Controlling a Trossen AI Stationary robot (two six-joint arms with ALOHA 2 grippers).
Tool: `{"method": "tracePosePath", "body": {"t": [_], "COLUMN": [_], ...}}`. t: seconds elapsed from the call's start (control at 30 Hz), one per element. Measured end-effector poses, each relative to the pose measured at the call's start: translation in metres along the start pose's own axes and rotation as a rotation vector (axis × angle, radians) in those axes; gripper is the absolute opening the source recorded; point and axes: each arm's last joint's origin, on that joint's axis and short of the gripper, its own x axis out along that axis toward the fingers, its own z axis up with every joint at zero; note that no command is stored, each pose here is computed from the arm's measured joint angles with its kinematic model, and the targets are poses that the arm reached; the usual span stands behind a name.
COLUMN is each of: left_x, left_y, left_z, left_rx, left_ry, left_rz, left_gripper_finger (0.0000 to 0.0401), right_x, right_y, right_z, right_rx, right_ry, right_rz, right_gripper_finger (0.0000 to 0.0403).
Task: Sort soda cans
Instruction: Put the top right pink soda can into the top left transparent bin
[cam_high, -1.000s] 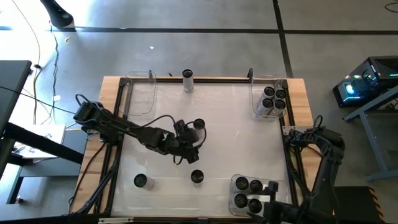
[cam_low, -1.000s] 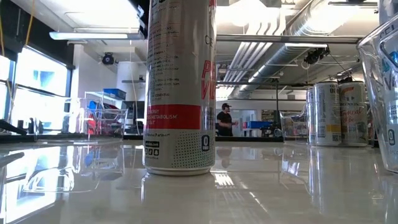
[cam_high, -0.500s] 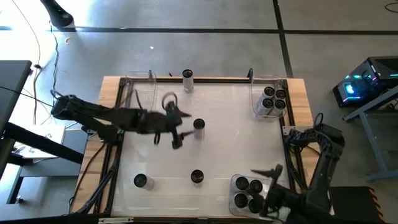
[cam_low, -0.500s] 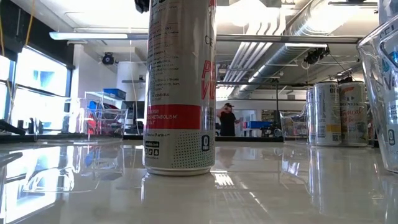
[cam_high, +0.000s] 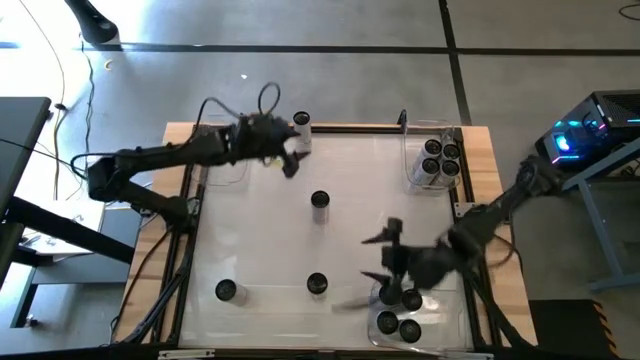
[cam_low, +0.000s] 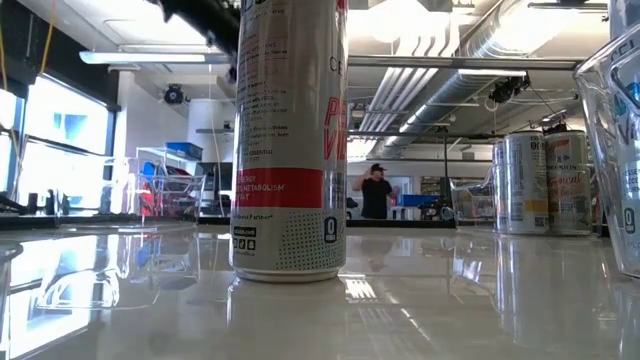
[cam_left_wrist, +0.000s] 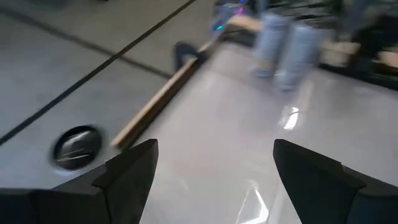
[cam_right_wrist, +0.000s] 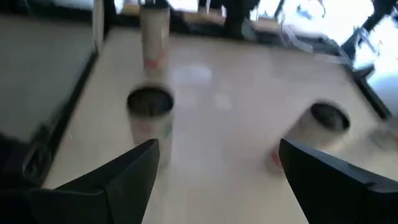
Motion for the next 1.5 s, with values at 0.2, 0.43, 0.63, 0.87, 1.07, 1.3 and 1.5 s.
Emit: {"method": "tracePosePath", "body": {"t": [0.2, 0.43, 0.63, 0.87, 1.07, 1.3, 1.5], "left_x": [0.037, 0.085, 0.11, 0.12, 0.109, 0.082, 0.088], "left_y": [0.06, 0.102, 0.106, 0.107, 0.105, 0.098, 0.097], "left_z": [0.007, 0.002, -0.005, -0.009, -0.003, 0.013, 0.003], "left_rx": [-0.074, -0.049, -0.091, -0.145, -0.153, -0.04, -0.029], "left_ry": [0.111, 0.211, 0.239, 0.236, 0.217, 0.191, 0.227], "left_rz": [0.123, 0.203, 0.188, 0.177, 0.189, 0.17, 0.134], "left_gripper_finger": [0.0314, 0.0314, 0.0314, 0.0314, 0.0314, 0.0314, 0.0314], "right_x": [0.004, 0.015, 0.019, 0.018, 0.018, 0.016, 0.016], "right_y": [-0.04, -0.035, -0.031, -0.029, -0.027, -0.025, -0.025], "right_z": [-0.009, -0.024, -0.035, -0.035, -0.036, -0.036, -0.036], "right_rx": [0.128, 0.188, 0.213, 0.223, 0.229, 0.242, 0.243], "right_ry": [-0.101, -0.158, -0.142, -0.144, -0.143, -0.143, -0.144], "right_rz": [-0.066, -0.043, -0.032, -0.024, -0.019, -0.012, -0.012], "right_gripper_finger": [0.0327, 0.0327, 0.0327, 0.0327, 0.0327, 0.0327, 0.0327]}}
